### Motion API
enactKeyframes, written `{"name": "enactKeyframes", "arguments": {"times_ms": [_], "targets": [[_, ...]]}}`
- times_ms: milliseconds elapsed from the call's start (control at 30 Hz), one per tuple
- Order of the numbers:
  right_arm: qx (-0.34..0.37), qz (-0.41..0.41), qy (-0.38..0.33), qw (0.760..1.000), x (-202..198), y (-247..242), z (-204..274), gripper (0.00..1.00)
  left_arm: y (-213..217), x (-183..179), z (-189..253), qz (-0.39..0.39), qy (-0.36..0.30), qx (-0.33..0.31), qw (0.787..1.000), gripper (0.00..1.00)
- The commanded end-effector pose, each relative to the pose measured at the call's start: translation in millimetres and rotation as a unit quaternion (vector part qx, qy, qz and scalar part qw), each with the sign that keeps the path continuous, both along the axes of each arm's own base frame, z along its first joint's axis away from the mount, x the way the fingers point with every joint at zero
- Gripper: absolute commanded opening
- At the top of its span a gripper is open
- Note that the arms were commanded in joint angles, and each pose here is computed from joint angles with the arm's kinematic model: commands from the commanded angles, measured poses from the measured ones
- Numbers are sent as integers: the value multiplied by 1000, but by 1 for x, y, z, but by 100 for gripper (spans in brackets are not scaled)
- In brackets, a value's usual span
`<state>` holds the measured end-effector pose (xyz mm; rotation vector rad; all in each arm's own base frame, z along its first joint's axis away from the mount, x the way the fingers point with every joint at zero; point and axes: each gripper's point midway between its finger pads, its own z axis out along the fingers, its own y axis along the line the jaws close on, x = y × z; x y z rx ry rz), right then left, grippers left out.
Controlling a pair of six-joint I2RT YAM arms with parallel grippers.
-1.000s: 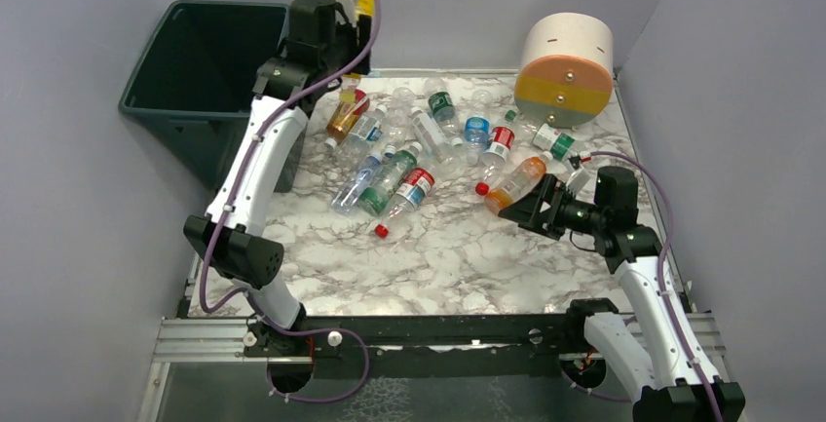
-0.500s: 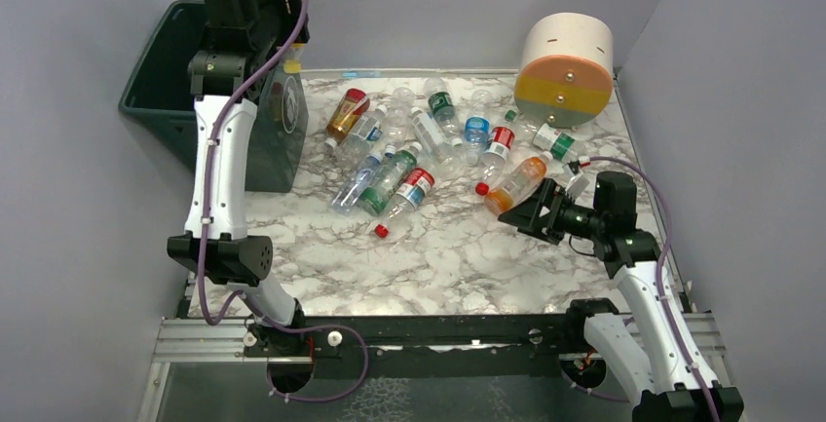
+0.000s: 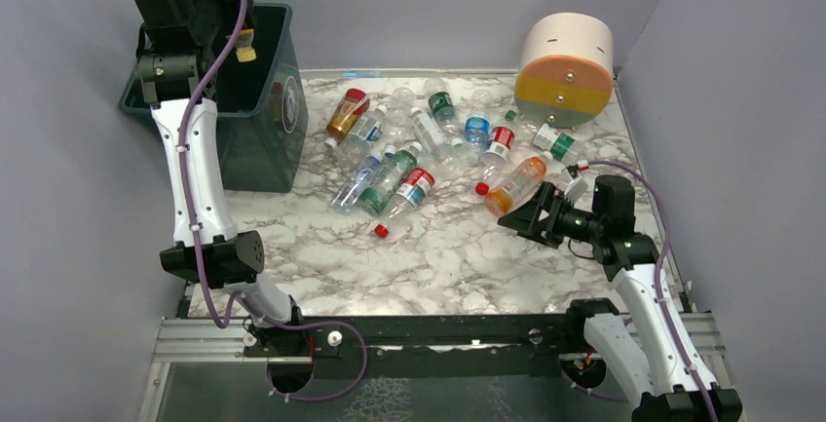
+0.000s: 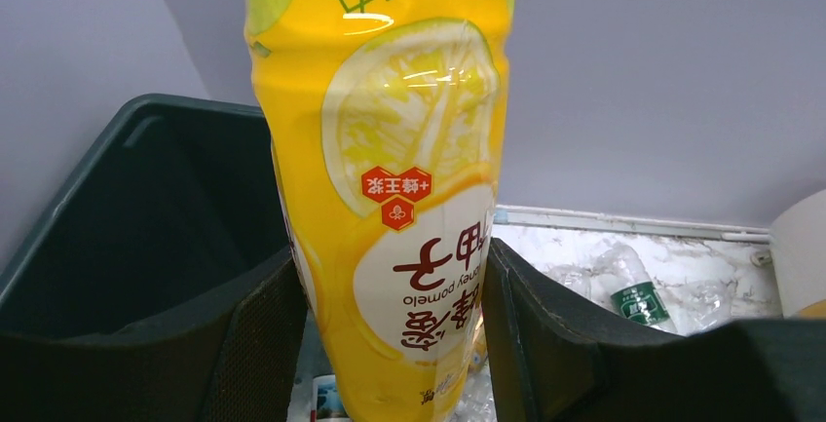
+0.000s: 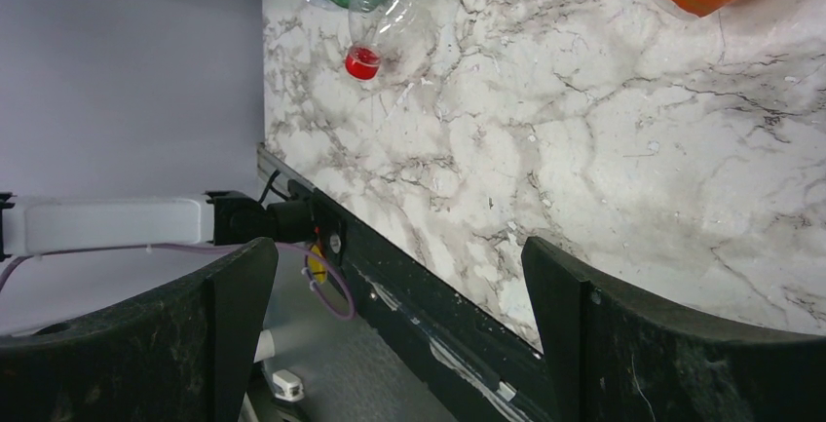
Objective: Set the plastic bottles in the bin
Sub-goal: Place the plastic bottle in the trash bin.
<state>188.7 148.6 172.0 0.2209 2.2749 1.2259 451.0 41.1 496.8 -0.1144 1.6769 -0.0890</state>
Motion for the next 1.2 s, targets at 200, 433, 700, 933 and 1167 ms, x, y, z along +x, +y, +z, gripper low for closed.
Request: {"name": "enactKeyframes", "arguments": {"times_ms": [200, 433, 700, 933, 1167], "targets": [[13, 13, -7, 1000, -1, 4, 3, 100, 27, 6, -35, 14, 16, -10, 1000, 62], [14, 13, -5, 1000, -1, 4, 1, 100, 32, 7, -59, 28, 35, -12, 999, 62], [16, 14, -1, 1000, -2, 5, -2, 100, 40, 9, -76, 47, 49, -12, 998, 64], [17, 14, -1, 1000, -2, 5, -3, 99, 40, 9, -78, 50, 52, -17, 997, 72], [17, 15, -1, 1000, -2, 5, -2, 100, 38, 5, -73, 48, 46, -20, 998, 74]]}}
